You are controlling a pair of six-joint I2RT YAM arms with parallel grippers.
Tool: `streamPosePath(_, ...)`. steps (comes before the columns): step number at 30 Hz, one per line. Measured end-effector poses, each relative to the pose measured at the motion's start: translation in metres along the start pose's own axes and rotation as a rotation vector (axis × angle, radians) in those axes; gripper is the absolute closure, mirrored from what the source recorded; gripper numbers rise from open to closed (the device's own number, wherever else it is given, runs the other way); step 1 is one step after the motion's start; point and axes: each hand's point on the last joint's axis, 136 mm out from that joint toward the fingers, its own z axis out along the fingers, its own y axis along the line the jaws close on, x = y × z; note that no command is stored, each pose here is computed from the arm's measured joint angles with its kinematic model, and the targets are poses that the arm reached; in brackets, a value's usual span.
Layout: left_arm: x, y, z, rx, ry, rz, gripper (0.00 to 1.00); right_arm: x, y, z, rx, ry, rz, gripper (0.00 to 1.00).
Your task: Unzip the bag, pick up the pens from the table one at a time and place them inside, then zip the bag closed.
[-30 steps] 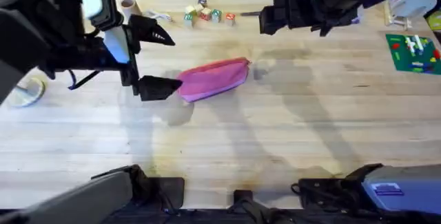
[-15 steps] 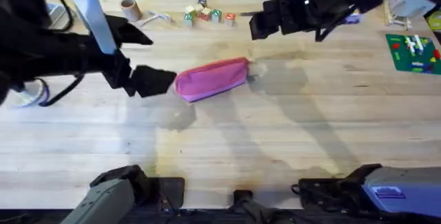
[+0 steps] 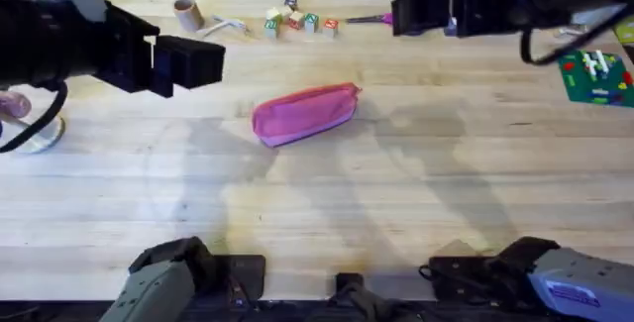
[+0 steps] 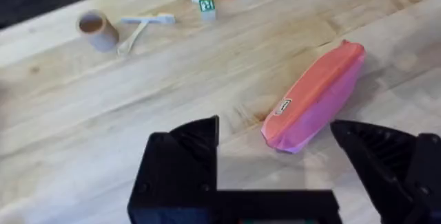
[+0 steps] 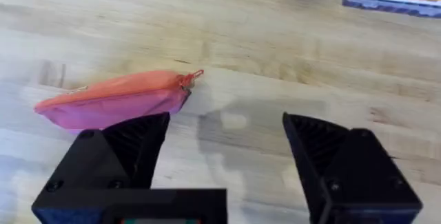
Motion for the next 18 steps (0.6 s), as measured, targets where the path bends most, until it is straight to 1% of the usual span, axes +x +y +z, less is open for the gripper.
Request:
streamPosePath(4, 0.001, 0.002, 0.0, -0.012, 0.005, -0.075, 0.006, 0.017, -0.009, -0.002, 0.022, 0.011, -0.004, 0.005)
streamPosePath(5, 0.001, 0.002, 0.0, -0.014, 0.006, -0.127, 0.006, 0.032, -0.015, -0.001, 0.04, 0.022, -0.002, 0.005)
streamPosePath(8, 0.001, 0.002, 0.0, -0.015, 0.006, -0.177, 0.006, 0.046, -0.022, -0.002, 0.056, 0.032, 0.003, 0.005)
streamPosePath(13, 0.001, 0.002, 0.0, -0.014, 0.005, -0.234, 0.006, 0.049, -0.026, -0.007, 0.063, 0.019, 0.037, 0.004)
streamPosePath(18, 0.001, 0.002, 0.0, -0.015, 0.005, -0.256, 0.005, 0.049, -0.026, -0.007, 0.066, 0.018, 0.052, 0.004)
